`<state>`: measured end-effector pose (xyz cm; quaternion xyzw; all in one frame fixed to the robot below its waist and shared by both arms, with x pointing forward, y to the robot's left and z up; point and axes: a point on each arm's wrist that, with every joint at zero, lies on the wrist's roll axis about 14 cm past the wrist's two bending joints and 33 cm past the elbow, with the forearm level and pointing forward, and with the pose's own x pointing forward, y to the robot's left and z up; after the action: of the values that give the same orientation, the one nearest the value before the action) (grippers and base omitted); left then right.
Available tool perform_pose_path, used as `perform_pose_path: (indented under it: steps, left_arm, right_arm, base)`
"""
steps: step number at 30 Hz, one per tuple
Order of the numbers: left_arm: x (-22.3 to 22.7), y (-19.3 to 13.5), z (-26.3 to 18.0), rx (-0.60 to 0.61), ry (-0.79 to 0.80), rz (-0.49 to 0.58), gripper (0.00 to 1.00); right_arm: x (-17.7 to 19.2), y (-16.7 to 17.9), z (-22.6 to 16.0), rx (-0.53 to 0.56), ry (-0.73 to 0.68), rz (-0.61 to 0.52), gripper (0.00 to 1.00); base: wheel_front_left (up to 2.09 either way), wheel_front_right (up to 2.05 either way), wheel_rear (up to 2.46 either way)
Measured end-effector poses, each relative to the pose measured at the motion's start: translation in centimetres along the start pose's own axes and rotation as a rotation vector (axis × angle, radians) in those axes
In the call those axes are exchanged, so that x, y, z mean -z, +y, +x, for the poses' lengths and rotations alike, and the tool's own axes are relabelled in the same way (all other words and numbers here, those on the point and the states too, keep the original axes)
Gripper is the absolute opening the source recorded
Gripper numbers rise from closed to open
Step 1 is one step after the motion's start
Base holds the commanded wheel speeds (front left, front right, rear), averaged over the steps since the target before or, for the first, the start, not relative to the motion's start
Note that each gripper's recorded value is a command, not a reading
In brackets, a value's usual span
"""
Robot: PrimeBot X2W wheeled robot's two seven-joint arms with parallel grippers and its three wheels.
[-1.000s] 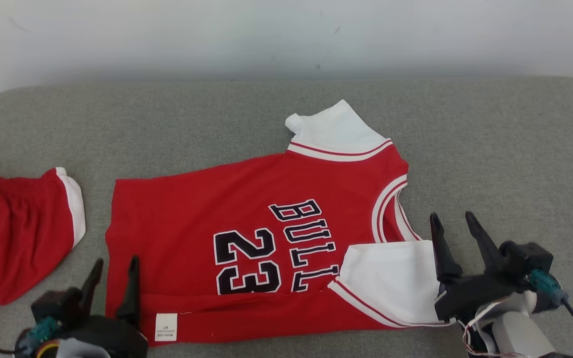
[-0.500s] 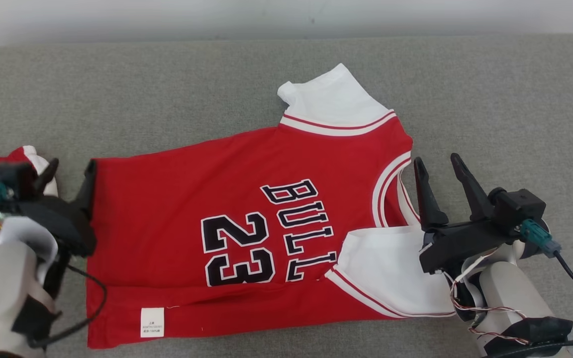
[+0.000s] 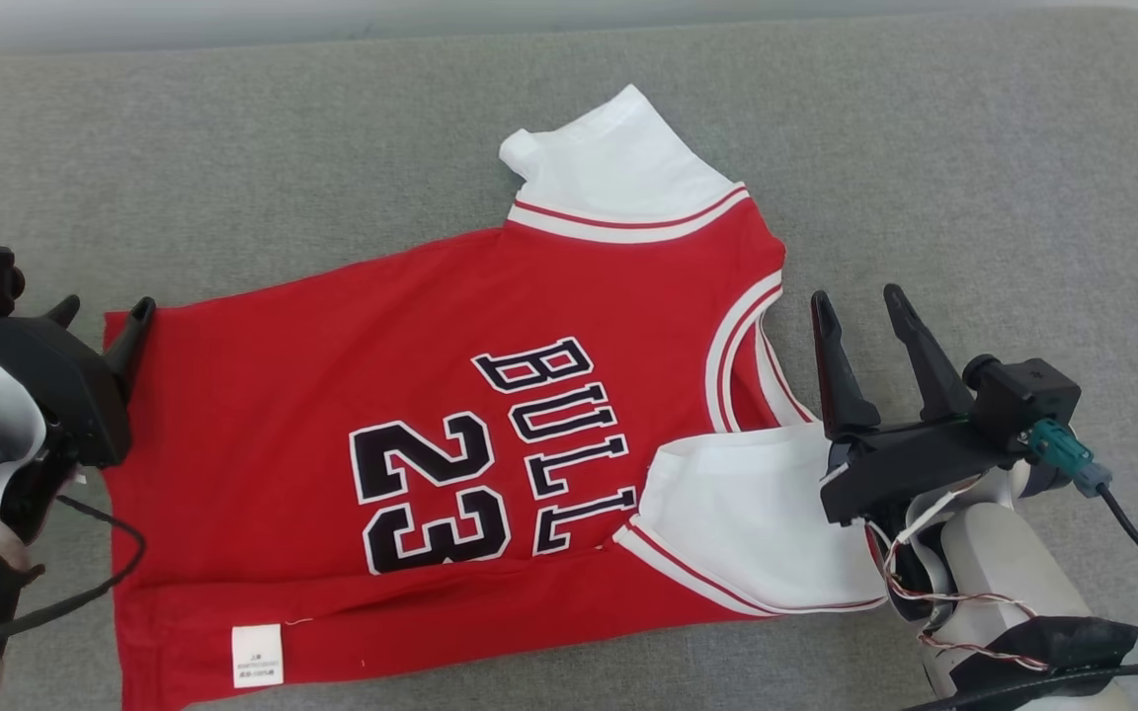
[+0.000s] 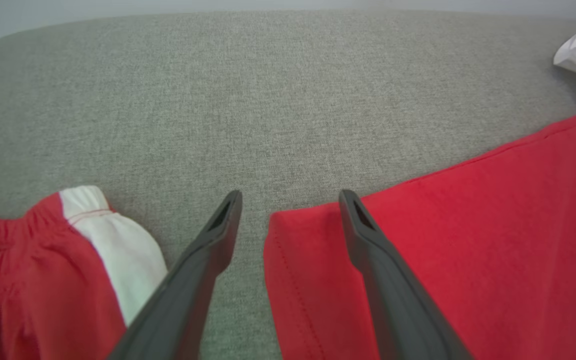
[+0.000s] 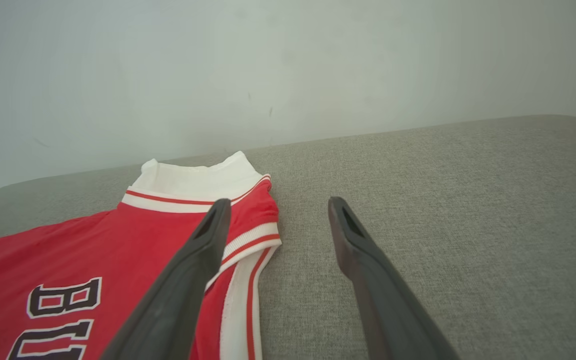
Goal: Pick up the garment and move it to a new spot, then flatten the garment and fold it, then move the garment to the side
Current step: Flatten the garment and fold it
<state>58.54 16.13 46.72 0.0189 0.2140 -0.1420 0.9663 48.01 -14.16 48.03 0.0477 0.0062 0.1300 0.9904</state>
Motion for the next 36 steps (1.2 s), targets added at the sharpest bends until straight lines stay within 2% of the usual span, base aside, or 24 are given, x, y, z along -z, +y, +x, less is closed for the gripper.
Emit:
perform_pose_path:
  steps: [3,9,31,32,33,34,35,36]
  left_arm:
    - [0.7,-0.9,0.4,0.040,0.037,-0.028,1.00]
    - [1.9,-0.6,0.3,0.064,0.086,-0.048,1.00]
    - [3.0,-1.9,-0.2,0.150,0.068,-0.118,1.00]
    - [3.2,-2.0,-0.1,0.152,0.072,-0.121,0.96]
    - [3.2,-2.0,-0.1,0.154,0.064,-0.126,0.85]
    - [3.1,-2.1,0.0,0.155,0.056,-0.126,0.60]
    - [3.1,-2.1,0.0,0.156,0.052,-0.124,0.46]
    - [3.1,-2.2,0.0,0.157,0.047,-0.122,0.20]
  right_arm:
    - [0.1,-0.4,0.1,0.011,-0.001,0.003,1.00]
    - [0.4,-0.7,0.2,0.022,0.005,0.009,1.00]
    - [0.4,0.0,1.0,-0.003,0.001,0.009,1.00]
    - [0.4,-0.1,1.0,-0.001,0.002,0.009,1.00]
    - [0.5,-0.2,0.9,0.000,0.004,0.008,1.00]
    - [0.5,-0.3,0.9,0.001,0.004,0.008,1.00]
    - [0.5,-0.3,1.0,0.002,0.005,0.008,1.00]
    - [0.5,-0.3,1.0,0.002,0.004,0.008,1.00]
  base:
    - [0.00,0.00,0.00]
    - [0.00,0.00,0.00]
    - [0.00,0.00,0.00]
    - [0.00,0.00,0.00]
    - [0.00,0.00,0.00]
    - [0.00,0.00,0.00]
    - [0.00,0.00,0.00]
    - [0.00,0.00,0.00]
